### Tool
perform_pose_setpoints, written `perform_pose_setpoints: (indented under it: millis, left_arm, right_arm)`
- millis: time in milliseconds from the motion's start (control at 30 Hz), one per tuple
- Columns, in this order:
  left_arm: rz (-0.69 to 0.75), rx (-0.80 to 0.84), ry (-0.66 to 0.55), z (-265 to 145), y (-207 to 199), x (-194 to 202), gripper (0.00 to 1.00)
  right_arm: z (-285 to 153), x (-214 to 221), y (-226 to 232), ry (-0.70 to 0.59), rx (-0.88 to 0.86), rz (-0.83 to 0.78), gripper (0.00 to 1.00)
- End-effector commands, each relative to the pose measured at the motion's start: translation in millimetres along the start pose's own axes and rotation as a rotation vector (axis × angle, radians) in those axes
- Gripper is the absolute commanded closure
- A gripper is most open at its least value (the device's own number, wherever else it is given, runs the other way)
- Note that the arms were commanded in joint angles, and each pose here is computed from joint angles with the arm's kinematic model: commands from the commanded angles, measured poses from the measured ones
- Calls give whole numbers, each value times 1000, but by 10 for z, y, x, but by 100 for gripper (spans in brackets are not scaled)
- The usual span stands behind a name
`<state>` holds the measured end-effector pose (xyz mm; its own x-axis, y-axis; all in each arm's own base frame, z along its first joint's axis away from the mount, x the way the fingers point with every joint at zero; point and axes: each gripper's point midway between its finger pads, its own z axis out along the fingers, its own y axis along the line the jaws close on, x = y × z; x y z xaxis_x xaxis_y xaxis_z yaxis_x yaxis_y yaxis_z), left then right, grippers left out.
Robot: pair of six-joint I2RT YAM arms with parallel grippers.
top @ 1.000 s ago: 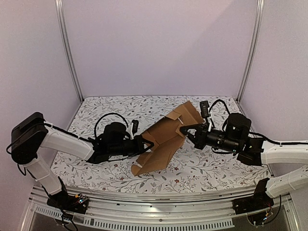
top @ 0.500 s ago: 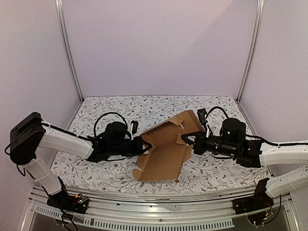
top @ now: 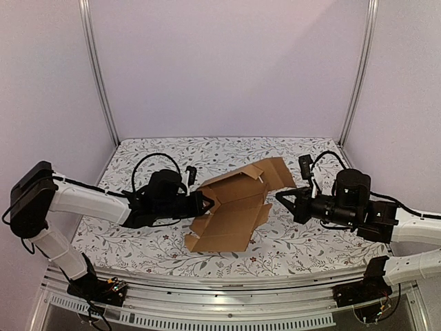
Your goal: Fold the paper box
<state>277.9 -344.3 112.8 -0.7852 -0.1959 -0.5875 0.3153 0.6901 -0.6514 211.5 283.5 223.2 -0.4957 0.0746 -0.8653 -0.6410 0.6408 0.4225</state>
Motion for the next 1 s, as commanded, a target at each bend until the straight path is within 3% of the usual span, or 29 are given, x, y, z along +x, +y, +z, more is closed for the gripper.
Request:
perform_pose_setpoints:
  millis: [0, 167, 367, 633, 800, 967]
  left_arm:
    - [69, -101, -58, -65, 167, -200, 100]
    - [121, -182, -87, -135, 292, -295, 100]
    - [207, -272, -131, -279, 391, -433, 100]
    - [307, -239, -126, -415, 294, -451, 100]
    - [368, -186, -103, -501, 187, -416, 100]
    - [414, -144, -75, -555, 102, -376, 100]
  right_arm:
    - [-168, 1, 61, 48, -12, -61, 99]
    - [-360, 84, 139, 128, -51, -130, 92]
    - [-587, -13, 122, 117, -26, -182, 71]
    - [-603, -72, -99, 147, 115, -307, 42]
    - [-552, -65, -123, 189, 132, -381, 38]
    - [-497, -53, 43, 214, 44, -398, 41]
